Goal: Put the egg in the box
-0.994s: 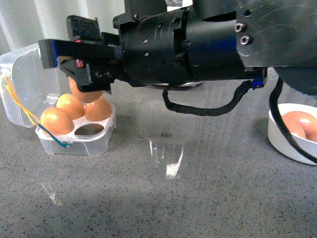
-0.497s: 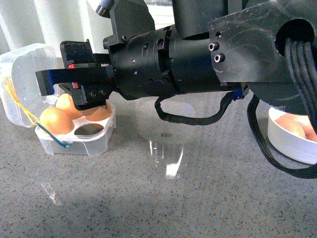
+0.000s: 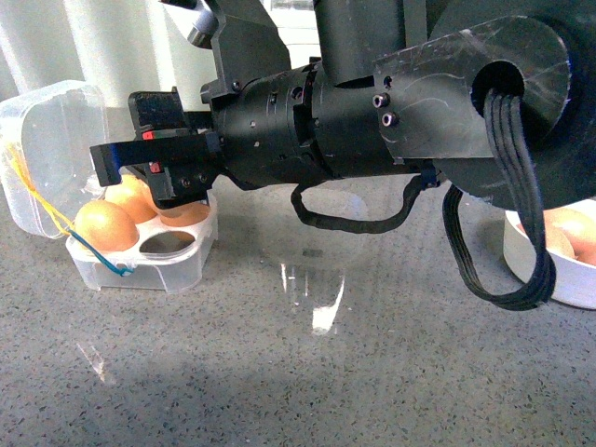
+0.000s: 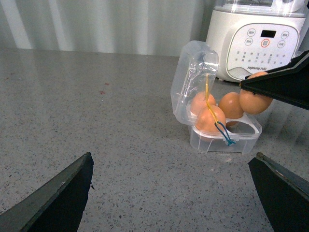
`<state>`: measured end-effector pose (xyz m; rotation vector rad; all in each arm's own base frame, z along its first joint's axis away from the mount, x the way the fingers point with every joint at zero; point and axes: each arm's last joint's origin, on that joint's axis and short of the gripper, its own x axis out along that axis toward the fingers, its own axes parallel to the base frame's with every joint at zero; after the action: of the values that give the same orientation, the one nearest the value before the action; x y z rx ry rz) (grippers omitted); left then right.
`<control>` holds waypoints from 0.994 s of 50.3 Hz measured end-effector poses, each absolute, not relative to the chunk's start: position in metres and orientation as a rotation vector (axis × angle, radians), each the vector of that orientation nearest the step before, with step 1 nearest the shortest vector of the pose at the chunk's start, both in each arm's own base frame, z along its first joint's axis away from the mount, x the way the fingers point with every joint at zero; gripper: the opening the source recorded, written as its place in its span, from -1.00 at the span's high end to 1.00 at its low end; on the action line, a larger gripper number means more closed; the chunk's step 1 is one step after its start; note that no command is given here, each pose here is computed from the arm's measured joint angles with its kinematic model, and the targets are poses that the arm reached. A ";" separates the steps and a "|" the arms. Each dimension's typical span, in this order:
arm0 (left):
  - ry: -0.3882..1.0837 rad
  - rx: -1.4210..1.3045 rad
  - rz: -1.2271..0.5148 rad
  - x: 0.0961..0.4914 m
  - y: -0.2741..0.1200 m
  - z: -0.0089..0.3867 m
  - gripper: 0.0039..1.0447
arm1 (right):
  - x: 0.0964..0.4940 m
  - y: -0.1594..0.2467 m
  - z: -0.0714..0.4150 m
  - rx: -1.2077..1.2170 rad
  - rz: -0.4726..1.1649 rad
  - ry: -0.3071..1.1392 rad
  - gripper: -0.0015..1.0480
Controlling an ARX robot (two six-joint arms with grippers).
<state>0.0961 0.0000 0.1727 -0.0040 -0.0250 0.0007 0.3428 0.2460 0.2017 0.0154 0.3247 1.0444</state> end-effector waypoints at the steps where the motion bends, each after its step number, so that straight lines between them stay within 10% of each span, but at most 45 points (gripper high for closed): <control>1: -0.025 -0.004 0.001 0.096 0.000 0.173 -0.88 | 0.343 0.246 0.201 0.015 1.043 0.325 0.23; 14: -0.025 -0.004 0.001 0.096 0.000 0.173 -0.88 | 0.348 0.249 0.194 0.013 1.037 0.367 0.23; 31: -0.025 -0.004 0.001 0.096 0.000 0.173 -0.88 | 0.348 0.249 0.201 0.046 1.015 0.335 -0.88; 50: -0.025 -0.004 0.001 0.096 0.000 0.173 -0.88 | 0.295 0.137 0.241 0.286 0.473 0.216 -0.87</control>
<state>0.0961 0.0000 0.1727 -0.0040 -0.0250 0.0007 0.2952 0.1368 0.2412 0.2864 0.2164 0.4727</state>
